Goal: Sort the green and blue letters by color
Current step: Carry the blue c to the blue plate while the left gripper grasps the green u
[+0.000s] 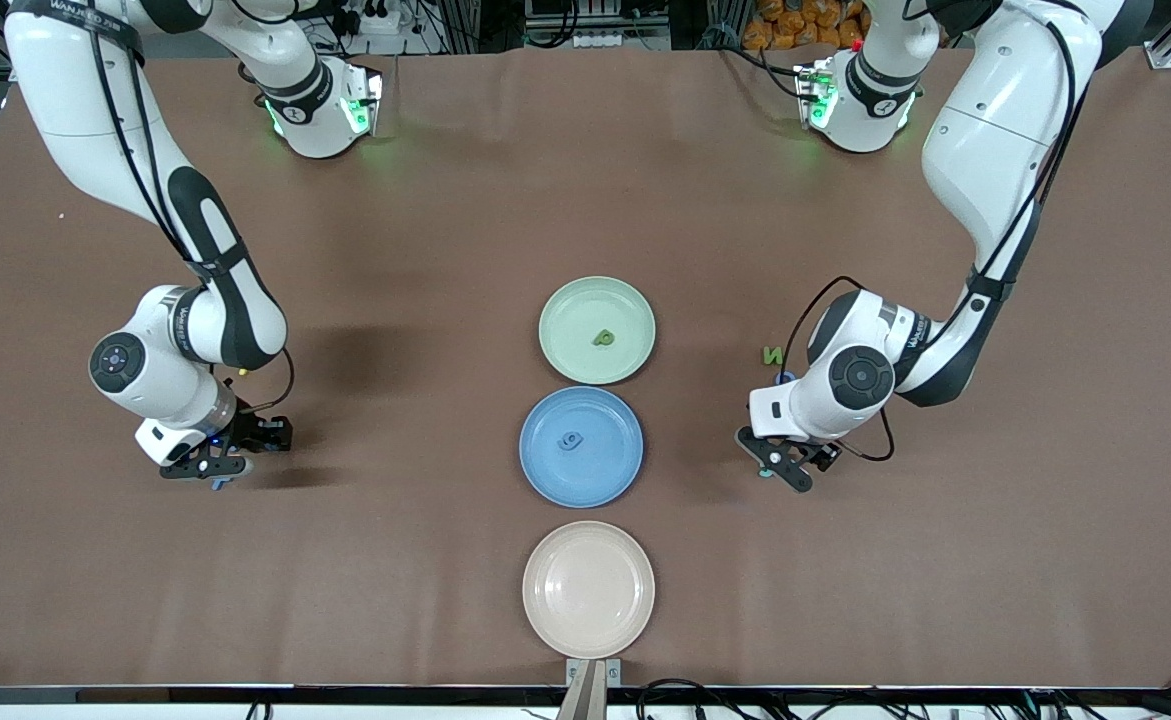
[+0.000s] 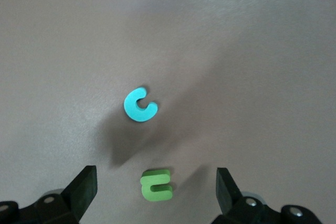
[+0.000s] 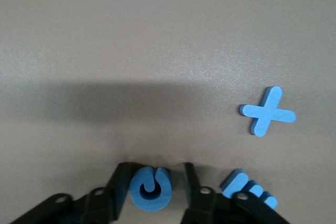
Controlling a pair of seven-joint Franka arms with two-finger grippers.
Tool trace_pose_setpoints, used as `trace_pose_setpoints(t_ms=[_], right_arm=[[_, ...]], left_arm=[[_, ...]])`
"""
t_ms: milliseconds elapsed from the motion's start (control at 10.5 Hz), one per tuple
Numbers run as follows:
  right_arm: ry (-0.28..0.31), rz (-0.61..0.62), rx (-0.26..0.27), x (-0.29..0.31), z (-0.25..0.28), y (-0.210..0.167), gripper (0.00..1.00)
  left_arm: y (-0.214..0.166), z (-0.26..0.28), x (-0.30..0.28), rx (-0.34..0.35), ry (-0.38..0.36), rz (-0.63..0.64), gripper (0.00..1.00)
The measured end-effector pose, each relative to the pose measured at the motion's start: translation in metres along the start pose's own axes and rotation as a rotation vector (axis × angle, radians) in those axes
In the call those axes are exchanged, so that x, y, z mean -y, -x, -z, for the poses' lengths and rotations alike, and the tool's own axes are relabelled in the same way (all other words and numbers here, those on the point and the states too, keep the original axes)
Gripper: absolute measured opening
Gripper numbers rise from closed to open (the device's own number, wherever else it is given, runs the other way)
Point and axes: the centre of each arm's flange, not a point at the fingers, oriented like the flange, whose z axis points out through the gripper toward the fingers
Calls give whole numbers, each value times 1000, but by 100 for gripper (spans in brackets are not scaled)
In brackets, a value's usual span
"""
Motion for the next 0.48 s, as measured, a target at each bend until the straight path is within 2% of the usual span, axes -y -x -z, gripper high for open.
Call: trace_pose_setpoints(t_ms=[95,476], right_arm=[[1,-2,-3,-1,2,0,37],[-2,-8,-1,1,2,0,34]], left_arm=[[1,-3,2,3,3,25,100],[3,-9,2,11,8,114,100]])
